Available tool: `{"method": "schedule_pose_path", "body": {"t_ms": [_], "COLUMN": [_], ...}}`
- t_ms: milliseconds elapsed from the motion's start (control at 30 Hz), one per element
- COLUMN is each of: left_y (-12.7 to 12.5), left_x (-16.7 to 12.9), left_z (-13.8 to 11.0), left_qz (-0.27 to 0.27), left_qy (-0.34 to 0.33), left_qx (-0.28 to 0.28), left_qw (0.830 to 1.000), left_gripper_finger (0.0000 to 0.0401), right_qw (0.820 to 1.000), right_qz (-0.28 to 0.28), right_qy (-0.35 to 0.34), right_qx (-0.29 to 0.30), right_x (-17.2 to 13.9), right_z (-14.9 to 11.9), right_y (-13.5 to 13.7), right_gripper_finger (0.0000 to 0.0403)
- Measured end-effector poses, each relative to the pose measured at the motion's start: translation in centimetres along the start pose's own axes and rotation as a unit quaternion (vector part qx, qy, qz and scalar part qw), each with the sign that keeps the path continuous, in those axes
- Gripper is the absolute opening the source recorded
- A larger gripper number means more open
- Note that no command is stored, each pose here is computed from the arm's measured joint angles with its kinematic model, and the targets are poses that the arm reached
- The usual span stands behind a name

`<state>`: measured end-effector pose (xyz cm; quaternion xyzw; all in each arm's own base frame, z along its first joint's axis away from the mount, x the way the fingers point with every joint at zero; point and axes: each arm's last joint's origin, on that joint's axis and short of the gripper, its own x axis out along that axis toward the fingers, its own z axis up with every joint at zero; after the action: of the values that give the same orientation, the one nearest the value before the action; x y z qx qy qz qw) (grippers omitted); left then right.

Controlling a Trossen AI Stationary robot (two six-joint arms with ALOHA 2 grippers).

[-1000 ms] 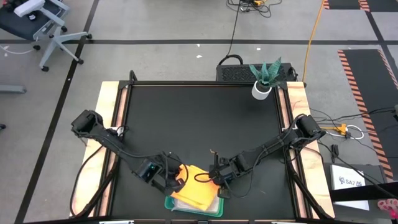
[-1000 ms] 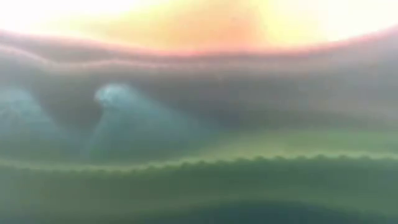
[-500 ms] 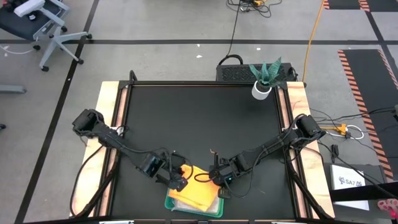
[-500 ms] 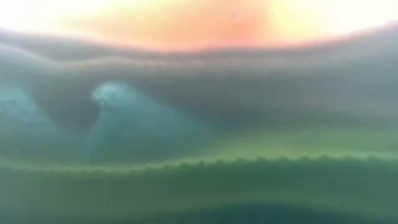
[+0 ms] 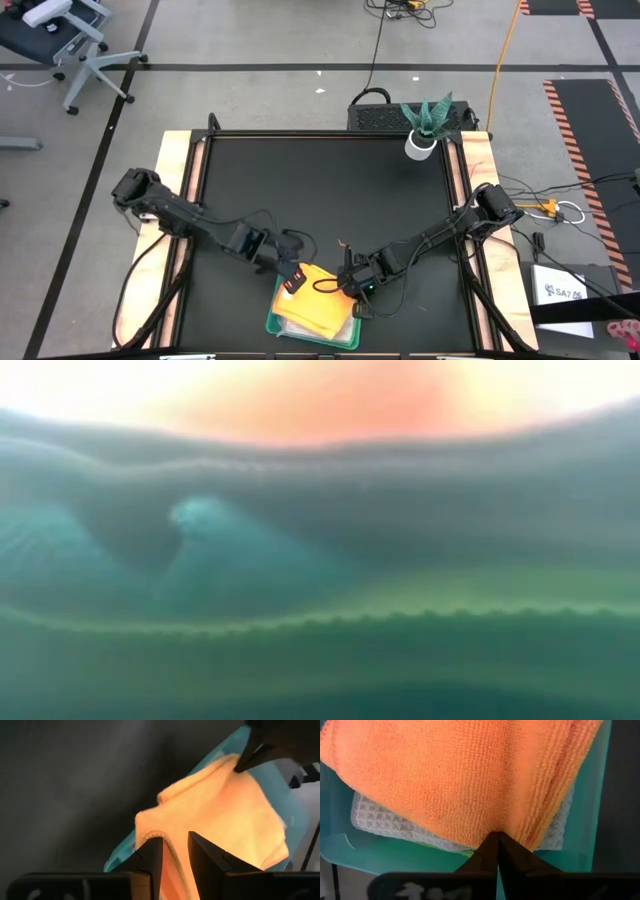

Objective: Fold microfiber towels
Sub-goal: Put the folded orange microfiber cloth into the green transparent bin

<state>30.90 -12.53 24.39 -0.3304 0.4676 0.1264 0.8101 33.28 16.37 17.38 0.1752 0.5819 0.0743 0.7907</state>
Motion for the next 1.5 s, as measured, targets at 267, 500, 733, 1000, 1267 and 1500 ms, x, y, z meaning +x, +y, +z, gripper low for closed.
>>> {"method": "schedule_pose_path", "body": {"t_ms": [267,500,733,1000,1267,1500], "left_y": [0.2,0.5,0.8,1.6,1.5,1.2], "left_x": [0.1,0.2,0.2,0.1,0.2,0.2], "left_z": [1.5,1.7,0.9,0.5,0.8,1.4], "left_qz": [-0.025,-0.037,-0.004,0.040,0.033,0.006], "left_qy": [-0.021,0.010,0.031,0.048,0.036,0.021], "left_qx": [0.003,0.038,0.057,0.060,0.057,0.005], "left_qw": [0.999,0.999,0.998,0.996,0.997,1.000], "left_gripper_finger": [0.0093,0.0093,0.0093,0.0102,0.0198,0.0216], "right_qw": [1.000,1.000,1.000,1.000,1.000,1.000], "right_qz": [-0.001,-0.001,-0.002,-0.002,-0.002,-0.001], "right_qy": [-0.001,-0.002,0.001,0.001,0.001,0.001], "right_qx": [-0.007,-0.012,-0.014,-0.014,-0.012,-0.012], "right_x": [0.0,-0.1,-0.1,-0.1,-0.1,-0.1], "right_z": [0.1,0.1,0.1,0.1,0.1,0.1], "right_y": [-0.1,-0.1,-0.2,-0.2,-0.2,-0.2], "right_gripper_finger": [0.0000,0.0000,0.0000,0.0000,0.0000,0.0000]}}
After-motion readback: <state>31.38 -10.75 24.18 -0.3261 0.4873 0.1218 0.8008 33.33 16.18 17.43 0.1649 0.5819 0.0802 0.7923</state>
